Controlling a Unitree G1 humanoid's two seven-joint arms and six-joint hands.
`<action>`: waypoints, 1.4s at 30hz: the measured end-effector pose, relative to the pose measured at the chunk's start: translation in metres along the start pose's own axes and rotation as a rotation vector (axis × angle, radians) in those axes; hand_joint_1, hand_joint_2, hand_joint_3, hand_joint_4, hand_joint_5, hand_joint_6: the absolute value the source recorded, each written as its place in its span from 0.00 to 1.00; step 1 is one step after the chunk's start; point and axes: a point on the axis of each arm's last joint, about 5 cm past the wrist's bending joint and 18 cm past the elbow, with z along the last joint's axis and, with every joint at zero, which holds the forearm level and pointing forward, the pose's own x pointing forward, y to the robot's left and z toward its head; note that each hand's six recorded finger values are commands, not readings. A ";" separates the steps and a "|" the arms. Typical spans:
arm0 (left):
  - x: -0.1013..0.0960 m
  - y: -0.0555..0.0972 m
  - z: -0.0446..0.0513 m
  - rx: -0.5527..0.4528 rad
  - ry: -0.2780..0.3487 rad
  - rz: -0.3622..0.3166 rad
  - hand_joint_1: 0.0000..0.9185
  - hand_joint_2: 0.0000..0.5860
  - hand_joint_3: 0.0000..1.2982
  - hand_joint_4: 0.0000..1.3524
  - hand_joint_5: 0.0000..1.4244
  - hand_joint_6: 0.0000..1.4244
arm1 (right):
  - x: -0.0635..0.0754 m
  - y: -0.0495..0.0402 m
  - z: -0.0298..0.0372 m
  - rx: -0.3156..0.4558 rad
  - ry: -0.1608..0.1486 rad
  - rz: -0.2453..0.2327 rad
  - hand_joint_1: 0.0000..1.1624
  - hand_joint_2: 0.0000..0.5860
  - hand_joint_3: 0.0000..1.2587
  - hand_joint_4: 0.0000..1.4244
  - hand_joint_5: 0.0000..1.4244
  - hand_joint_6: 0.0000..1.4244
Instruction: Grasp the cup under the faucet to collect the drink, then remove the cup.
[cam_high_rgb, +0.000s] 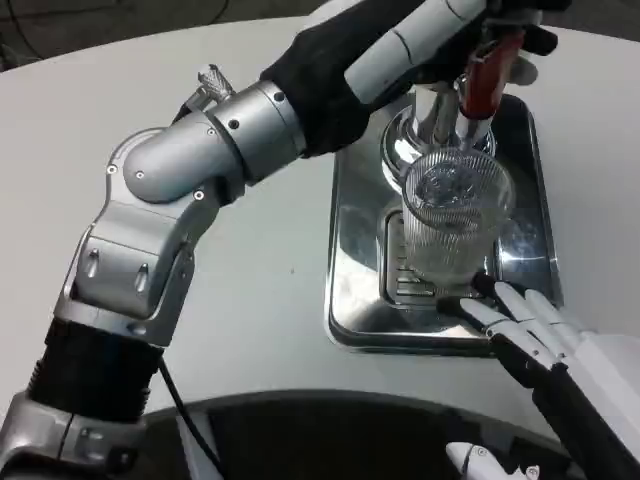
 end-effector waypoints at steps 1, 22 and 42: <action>0.000 0.000 -0.0011 -0.003 0.002 0.000 0.00 0.21 0.12 0.08 0.14 0.18 | 0.000 0.0000 0.0000 0.001 0.000 0.000 0.26 0.72 0.11 0.01 0.00 0.00; 0.010 -0.007 -0.0111 0.183 0.031 -0.085 0.00 0.20 0.11 0.06 0.13 0.13 | 0.001 0.0017 0.0007 0.020 0.004 0.004 0.26 0.71 0.11 0.01 0.00 0.00; 0.015 -0.009 -0.0088 0.377 0.032 -0.161 0.00 0.16 0.09 0.00 0.05 0.06 | 0.012 0.0048 0.0037 0.091 0.012 -0.025 0.26 0.71 0.11 0.00 0.00 0.00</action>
